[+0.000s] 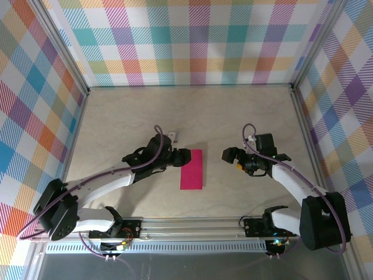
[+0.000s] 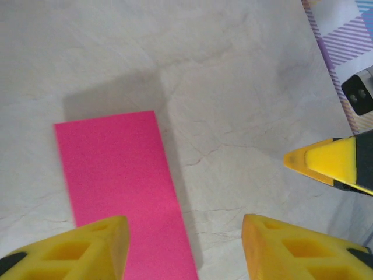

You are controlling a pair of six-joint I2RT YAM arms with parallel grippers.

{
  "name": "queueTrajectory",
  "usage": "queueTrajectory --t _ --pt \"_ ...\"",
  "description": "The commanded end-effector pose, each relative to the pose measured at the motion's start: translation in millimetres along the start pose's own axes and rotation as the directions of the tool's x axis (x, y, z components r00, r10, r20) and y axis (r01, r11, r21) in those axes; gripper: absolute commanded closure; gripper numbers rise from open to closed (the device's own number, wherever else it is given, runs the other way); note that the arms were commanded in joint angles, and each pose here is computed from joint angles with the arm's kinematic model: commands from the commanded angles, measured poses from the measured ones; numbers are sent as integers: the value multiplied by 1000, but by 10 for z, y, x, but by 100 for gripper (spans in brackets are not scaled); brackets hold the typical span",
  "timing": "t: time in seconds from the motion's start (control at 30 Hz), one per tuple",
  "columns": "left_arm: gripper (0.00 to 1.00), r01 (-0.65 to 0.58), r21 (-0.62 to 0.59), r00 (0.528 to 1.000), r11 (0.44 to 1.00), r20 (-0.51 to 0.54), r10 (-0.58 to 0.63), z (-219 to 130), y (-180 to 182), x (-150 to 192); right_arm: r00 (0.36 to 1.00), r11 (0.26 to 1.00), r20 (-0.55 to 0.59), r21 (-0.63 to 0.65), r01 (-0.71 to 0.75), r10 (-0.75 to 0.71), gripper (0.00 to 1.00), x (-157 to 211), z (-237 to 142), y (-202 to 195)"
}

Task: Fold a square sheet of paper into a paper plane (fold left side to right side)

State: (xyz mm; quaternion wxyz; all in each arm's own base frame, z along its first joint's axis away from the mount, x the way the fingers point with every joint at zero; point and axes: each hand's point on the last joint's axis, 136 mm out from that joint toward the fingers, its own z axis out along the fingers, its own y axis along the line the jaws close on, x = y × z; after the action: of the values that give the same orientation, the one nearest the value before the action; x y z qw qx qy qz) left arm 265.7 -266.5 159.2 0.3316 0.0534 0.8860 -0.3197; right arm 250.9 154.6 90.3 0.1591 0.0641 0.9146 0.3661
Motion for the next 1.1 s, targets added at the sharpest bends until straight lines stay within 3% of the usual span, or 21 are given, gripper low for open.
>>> queueTrajectory --t 0.0,0.5,0.77,1.07 --pt "39 -9 4 990 1000 139 8 -174 86 -179 999 998 -34 -59 4 -6 0 57 102 144" --pt "30 23 -76 947 997 320 2 -555 607 -30 984 982 -148 -172 73 -99 14 163 613 690" --pt "30 16 -118 954 993 300 20 -536 696 28 973 979 -206 -192 68 -108 24 231 884 806" --pt "29 2 -122 966 992 256 30 -436 671 47 961 981 -256 -183 62 -108 45 277 1135 784"
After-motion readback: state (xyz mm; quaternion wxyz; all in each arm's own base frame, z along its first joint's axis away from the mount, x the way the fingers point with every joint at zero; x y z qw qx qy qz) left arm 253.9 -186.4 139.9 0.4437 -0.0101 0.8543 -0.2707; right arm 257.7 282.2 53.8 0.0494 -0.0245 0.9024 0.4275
